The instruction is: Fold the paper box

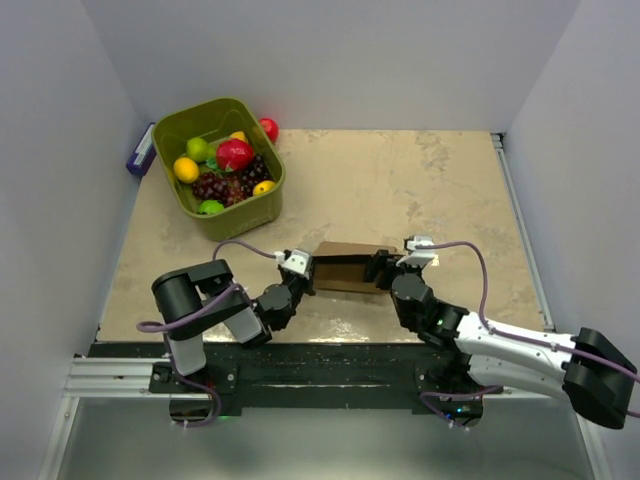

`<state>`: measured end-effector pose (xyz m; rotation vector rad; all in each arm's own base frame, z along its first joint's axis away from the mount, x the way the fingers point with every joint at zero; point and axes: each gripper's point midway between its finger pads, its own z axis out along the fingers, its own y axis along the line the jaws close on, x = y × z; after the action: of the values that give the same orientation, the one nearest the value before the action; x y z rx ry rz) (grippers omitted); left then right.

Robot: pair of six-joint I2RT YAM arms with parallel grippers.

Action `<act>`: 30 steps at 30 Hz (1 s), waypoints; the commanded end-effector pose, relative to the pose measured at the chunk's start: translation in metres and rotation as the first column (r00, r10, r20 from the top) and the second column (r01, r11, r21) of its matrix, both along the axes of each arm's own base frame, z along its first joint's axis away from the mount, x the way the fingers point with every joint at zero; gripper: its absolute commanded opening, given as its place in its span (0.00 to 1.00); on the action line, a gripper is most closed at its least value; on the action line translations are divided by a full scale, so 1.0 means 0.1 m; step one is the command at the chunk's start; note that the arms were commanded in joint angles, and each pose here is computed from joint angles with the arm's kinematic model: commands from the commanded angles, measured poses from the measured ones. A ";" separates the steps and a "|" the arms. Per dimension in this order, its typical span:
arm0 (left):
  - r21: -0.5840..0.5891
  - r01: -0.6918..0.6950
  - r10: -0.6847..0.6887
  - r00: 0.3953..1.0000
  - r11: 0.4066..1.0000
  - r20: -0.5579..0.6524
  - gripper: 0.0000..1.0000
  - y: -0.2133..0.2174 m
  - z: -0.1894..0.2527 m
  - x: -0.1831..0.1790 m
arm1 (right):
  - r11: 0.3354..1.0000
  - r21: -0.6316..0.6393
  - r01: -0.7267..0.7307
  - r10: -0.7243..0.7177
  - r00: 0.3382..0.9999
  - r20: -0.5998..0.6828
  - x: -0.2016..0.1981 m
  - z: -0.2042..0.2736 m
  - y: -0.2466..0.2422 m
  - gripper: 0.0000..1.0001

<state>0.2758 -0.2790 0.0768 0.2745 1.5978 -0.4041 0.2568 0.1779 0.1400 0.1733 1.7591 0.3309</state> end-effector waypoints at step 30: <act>-0.120 0.225 -0.235 0.969 0.967 -0.077 0.71 0.47 0.71 -0.82 | 0.986 0.110 -0.124 0.149 0.955 -0.256 -0.68 0.10 -0.26 0.80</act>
<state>0.1964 -0.2422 0.1546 0.3442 1.5227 -0.7551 0.1941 0.1607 0.1295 0.1275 2.0308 0.4931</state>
